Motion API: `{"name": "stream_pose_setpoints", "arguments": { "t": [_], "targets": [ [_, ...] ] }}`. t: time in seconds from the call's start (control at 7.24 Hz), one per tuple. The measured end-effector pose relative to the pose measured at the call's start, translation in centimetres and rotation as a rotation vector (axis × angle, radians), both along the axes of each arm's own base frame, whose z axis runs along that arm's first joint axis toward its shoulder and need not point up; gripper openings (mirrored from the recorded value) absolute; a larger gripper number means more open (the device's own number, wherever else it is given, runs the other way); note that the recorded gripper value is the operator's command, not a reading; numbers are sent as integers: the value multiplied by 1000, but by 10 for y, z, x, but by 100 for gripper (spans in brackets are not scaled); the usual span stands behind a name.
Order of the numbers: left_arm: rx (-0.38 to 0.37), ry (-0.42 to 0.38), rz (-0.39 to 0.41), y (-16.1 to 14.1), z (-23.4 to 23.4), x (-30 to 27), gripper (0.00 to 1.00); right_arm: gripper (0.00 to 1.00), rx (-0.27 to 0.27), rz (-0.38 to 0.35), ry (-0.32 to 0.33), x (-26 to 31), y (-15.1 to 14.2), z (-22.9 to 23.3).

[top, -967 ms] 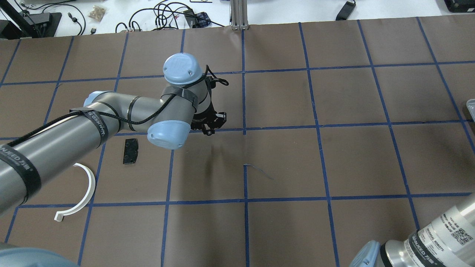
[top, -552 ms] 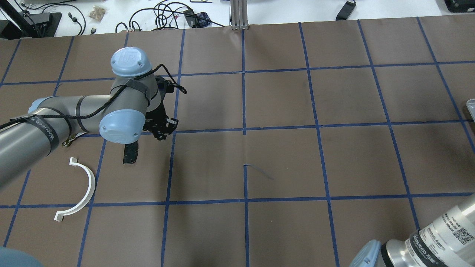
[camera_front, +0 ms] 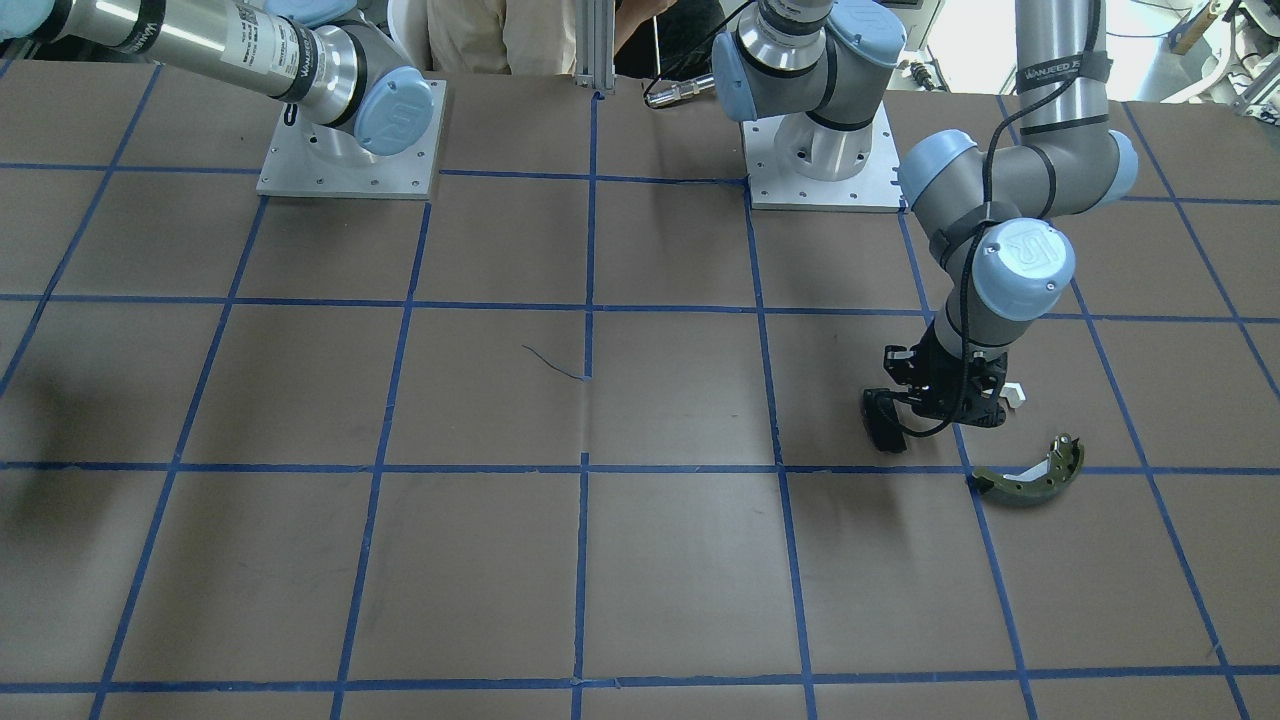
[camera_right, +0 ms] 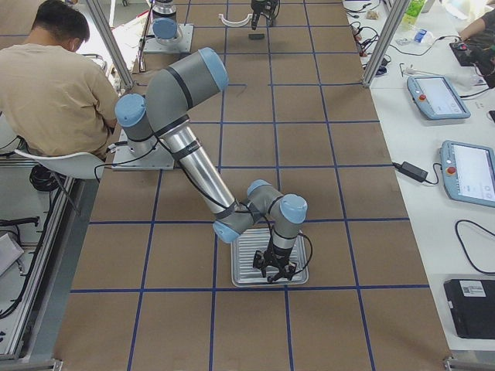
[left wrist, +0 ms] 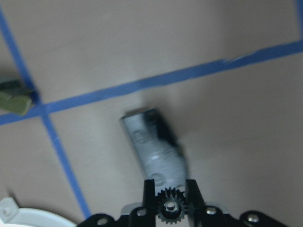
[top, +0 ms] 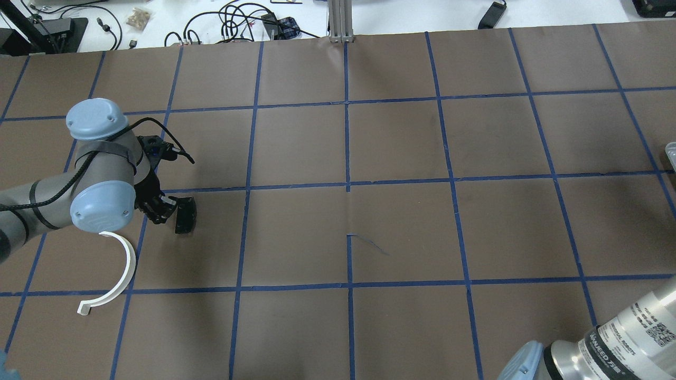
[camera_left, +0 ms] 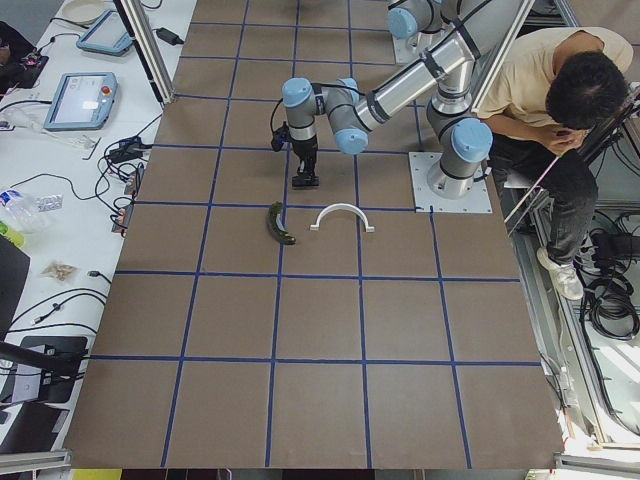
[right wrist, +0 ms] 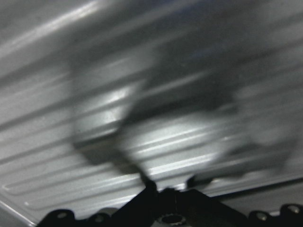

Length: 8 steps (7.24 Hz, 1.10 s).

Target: Place bearing gear from tray to pile

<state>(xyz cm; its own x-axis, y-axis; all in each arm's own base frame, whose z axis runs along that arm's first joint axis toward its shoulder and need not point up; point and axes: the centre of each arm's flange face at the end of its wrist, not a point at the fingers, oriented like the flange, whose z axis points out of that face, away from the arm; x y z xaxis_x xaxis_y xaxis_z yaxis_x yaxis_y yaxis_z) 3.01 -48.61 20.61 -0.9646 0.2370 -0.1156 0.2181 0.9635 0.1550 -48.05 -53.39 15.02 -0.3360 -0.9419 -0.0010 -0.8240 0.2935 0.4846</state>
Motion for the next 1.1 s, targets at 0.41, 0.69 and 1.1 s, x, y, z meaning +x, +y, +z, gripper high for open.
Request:
{"name": "stream_pose_setpoints", "arguments": {
  "t": [0.41,0.69,1.1],
  "targets": [
    [7,44,24,16,-24,15,99,0,-7,-2,7,-1,0,15],
    [-3,47,11,15,-31,17,100,0,-8,-2,4,4,-2,35],
    [-27,37,1,0,-7,20,100,0,-33,9,-4,51,-33,55]
  ]
}}
